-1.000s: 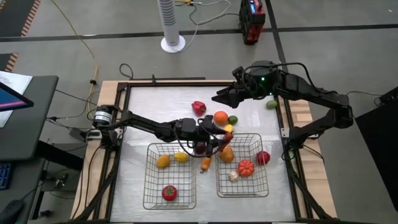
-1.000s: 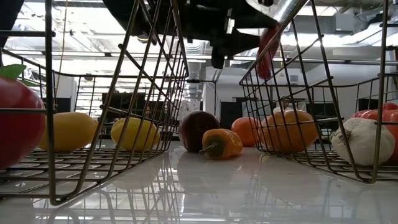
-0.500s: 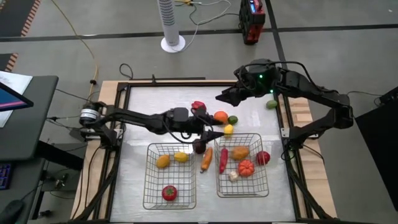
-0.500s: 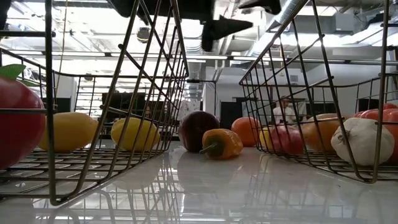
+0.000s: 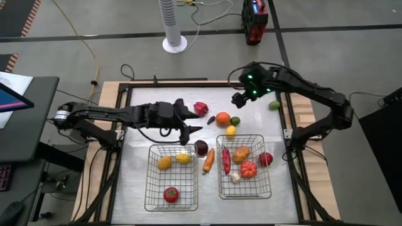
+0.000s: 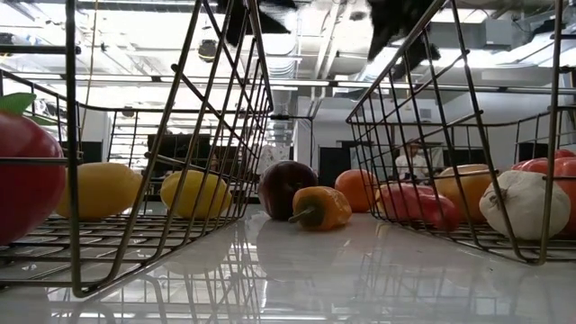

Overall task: Sort produce into baskets
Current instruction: Put the orange into the left brown wire basket

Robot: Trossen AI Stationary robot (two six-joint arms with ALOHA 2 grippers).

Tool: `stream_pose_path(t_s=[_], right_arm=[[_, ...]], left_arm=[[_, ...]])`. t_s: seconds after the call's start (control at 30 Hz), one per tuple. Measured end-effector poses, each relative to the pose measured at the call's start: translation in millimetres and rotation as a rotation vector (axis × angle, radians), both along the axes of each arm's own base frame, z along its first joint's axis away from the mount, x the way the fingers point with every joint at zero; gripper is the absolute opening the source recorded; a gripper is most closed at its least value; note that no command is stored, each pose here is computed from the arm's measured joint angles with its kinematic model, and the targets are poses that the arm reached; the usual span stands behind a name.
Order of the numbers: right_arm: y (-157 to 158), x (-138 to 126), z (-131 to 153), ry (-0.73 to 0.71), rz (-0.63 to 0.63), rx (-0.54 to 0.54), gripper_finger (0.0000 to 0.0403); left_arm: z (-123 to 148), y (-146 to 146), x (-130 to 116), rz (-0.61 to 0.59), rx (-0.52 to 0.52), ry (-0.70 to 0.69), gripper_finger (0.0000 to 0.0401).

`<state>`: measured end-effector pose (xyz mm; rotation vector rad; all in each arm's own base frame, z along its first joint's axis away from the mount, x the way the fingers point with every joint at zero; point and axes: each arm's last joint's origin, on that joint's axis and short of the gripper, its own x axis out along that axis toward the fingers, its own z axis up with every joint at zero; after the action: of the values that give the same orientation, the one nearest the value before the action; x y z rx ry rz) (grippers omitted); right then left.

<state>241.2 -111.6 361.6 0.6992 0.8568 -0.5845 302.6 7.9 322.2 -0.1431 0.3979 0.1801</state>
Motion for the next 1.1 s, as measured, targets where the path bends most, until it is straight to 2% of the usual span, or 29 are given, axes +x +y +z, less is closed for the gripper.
stream_pose_path(t_s=[0.2, 0.33, 0.4, 0.6, 0.73, 0.87, 1.1], right_arm=[[-31.0, 32.1, -53.6, 0.105, 0.086, 0.041, 0.0362], [-40.2, 56.0, -89.4, 0.195, 0.187, 0.046, 0.0362], [-41.9, 64.1, -105.2, 0.241, 0.234, 0.055, 0.0362], [-35.7, 82.4, -136.1, 0.320, 0.378, 0.053, 0.0362], [-26.3, 92.2, -146.5, 0.337, 0.478, 0.031, 0.0362], [-20.9, 99.7, -160.3, 0.365, 0.552, 0.024, 0.0362], [-26.1, 104.8, -179.1, 0.406, 0.560, 0.040, 0.0356]], left_arm=[[1.3, -2.9, -8.0, 0.020, -0.023, 0.034, 0.0210], [-1.2, -9.8, -8.0, 0.045, -0.013, 0.031, 0.0200], [-10.6, -12.4, -8.0, 0.055, -0.037, 0.002, 0.0195], [-61.4, -21.2, -26.8, 0.108, -0.238, -0.054, 0.0184], [-75.2, -23.9, -46.4, 0.162, -0.380, -0.127, 0.0183], [-71.4, -23.8, -64.9, 0.222, -0.425, -0.158, 0.0183], [-49.7, -15.9, -105.0, 0.362, -0.418, -0.208, 0.0183]])
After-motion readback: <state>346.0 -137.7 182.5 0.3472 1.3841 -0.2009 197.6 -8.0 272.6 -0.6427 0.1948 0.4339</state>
